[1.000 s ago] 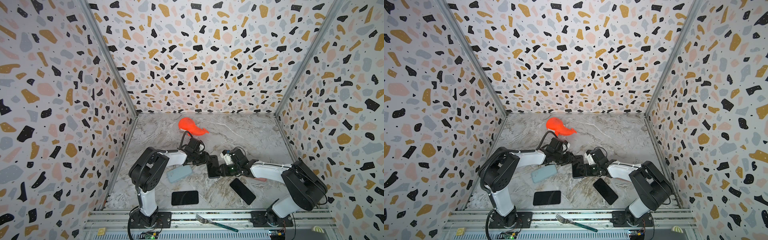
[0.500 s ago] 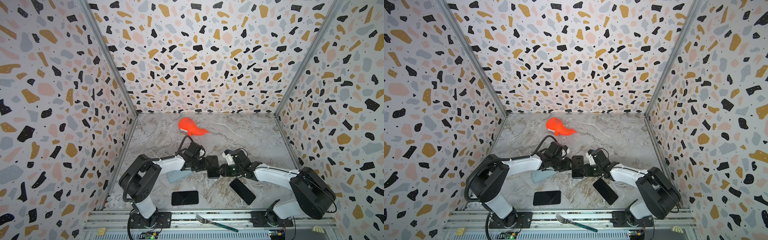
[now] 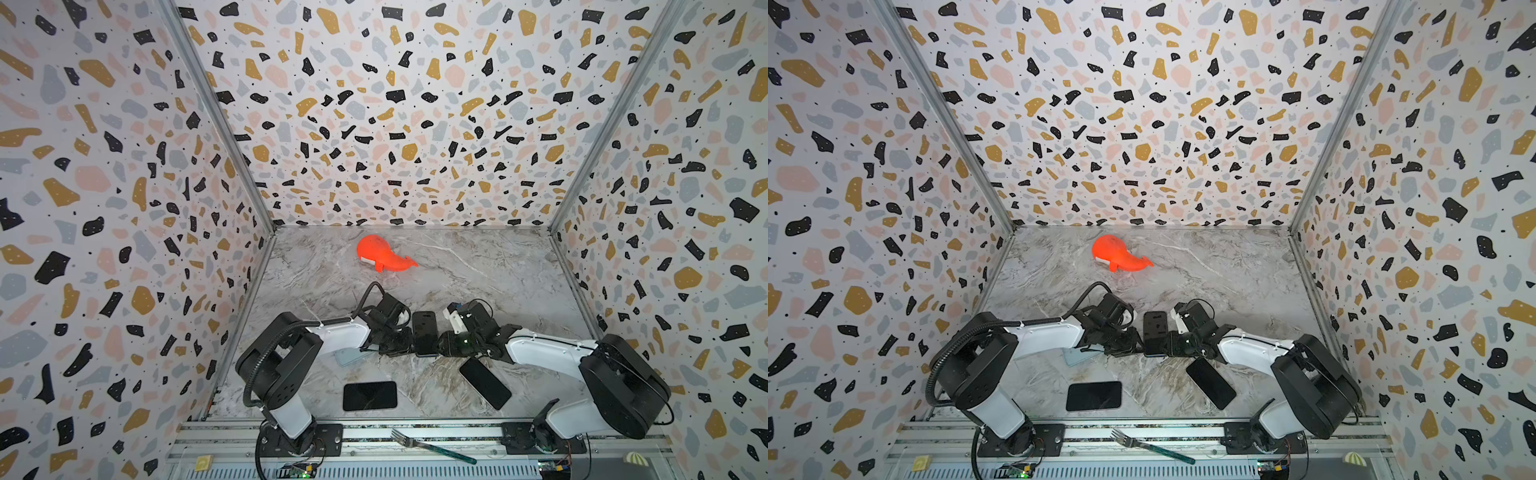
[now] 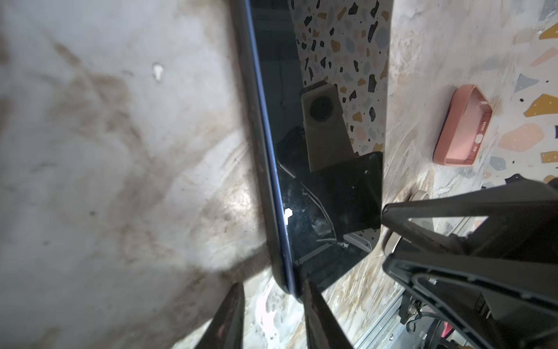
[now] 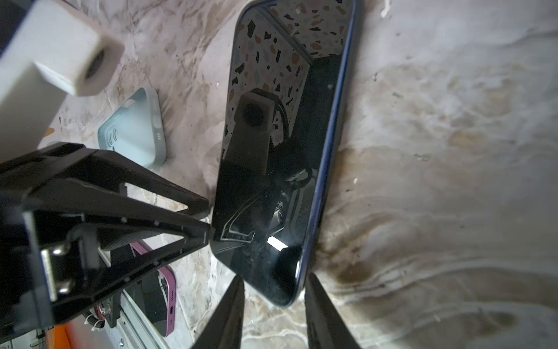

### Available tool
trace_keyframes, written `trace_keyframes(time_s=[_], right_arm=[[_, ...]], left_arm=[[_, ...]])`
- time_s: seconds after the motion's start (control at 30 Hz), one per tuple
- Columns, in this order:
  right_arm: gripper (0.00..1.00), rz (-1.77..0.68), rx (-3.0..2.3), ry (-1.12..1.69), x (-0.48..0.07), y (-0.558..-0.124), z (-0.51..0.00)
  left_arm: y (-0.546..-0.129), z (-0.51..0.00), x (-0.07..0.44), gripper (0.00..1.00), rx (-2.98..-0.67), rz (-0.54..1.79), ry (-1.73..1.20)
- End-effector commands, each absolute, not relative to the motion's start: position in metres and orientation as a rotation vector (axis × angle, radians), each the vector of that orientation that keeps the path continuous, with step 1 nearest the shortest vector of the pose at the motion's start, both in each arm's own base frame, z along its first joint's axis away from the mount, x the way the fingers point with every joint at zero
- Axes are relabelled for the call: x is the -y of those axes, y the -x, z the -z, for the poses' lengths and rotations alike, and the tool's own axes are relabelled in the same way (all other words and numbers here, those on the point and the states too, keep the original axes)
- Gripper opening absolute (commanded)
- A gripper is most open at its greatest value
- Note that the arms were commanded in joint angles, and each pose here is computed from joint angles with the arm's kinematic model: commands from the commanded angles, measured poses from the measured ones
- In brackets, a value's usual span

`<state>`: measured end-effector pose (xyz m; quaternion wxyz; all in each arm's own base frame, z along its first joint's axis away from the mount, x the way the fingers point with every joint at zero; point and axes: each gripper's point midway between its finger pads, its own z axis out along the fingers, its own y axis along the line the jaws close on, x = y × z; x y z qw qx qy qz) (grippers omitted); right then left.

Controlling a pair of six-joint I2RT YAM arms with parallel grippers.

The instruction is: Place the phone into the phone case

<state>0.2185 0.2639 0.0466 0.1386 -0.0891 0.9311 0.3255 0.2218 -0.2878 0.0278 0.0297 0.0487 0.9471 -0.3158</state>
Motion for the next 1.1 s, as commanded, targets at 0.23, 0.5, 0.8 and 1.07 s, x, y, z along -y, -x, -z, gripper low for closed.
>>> trace_keyframes(time_s=[0.23,0.5,0.8,1.07], right_arm=[[0.35,-0.941,-2.695,0.253,-0.272,-0.218,-0.046],[0.35,-0.947,-2.699,0.259,-0.277,-0.217,-0.044],[0.33,-0.943,-2.707,0.277,-0.284,-0.214,-0.040],[0.33,-0.728,-2.691,0.267,-0.265,-0.229,-0.056]], left_arm=[[-0.215,-0.010,0.287,0.20,-2.939,0.956,-0.146],[-0.210,0.008,0.280,0.13,-2.971,0.913,-0.148],[-0.206,0.020,0.272,0.11,-2.997,0.864,-0.149],[-0.215,-0.003,0.275,0.15,-2.934,0.883,-0.163]])
